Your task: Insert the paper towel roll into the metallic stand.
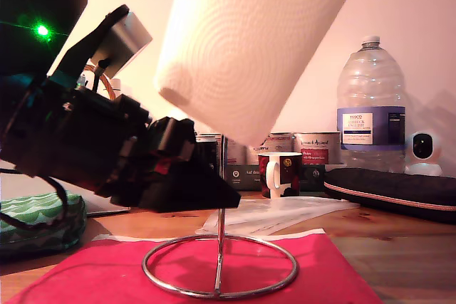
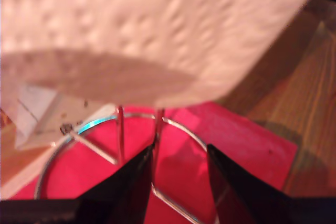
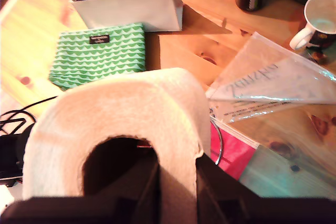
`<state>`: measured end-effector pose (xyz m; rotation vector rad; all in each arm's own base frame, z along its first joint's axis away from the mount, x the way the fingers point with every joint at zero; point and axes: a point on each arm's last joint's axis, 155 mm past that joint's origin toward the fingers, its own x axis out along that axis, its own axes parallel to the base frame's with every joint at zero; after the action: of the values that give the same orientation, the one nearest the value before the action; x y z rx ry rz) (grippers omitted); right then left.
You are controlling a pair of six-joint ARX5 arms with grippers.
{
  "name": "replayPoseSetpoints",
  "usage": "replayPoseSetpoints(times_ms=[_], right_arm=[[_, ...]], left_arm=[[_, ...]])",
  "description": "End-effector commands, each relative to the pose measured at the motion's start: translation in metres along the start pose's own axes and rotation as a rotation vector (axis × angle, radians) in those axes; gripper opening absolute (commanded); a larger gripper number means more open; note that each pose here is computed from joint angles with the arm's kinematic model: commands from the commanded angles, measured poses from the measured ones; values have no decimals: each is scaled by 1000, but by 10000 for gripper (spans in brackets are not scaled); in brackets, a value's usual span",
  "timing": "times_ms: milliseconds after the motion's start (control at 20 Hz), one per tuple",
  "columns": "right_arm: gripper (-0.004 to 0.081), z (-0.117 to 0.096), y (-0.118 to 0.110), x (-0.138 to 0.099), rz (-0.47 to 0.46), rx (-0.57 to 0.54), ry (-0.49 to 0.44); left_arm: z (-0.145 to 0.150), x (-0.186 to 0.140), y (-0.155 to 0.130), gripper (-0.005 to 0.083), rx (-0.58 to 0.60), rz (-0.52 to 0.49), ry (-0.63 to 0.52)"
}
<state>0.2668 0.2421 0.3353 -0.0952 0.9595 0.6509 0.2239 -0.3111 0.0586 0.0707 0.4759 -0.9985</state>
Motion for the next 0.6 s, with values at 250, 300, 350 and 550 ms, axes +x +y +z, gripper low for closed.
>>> replayPoseSetpoints(times_ms=[250,300,350,550], right_arm=[[-12,-4,-2,17,-7,4,39],[-12,-4,-2,17,-7,5,39],[-12,-4,-2,17,-7,5,39],[-12,-4,-2,18,-7,5,40]], left_arm=[[-1,-19,11,288,2,39,-16],[-3,-24,14,288,0,50,-19],[-5,-28,15,288,-4,56,-19],[-3,-45,12,287,-31,59,-62]])
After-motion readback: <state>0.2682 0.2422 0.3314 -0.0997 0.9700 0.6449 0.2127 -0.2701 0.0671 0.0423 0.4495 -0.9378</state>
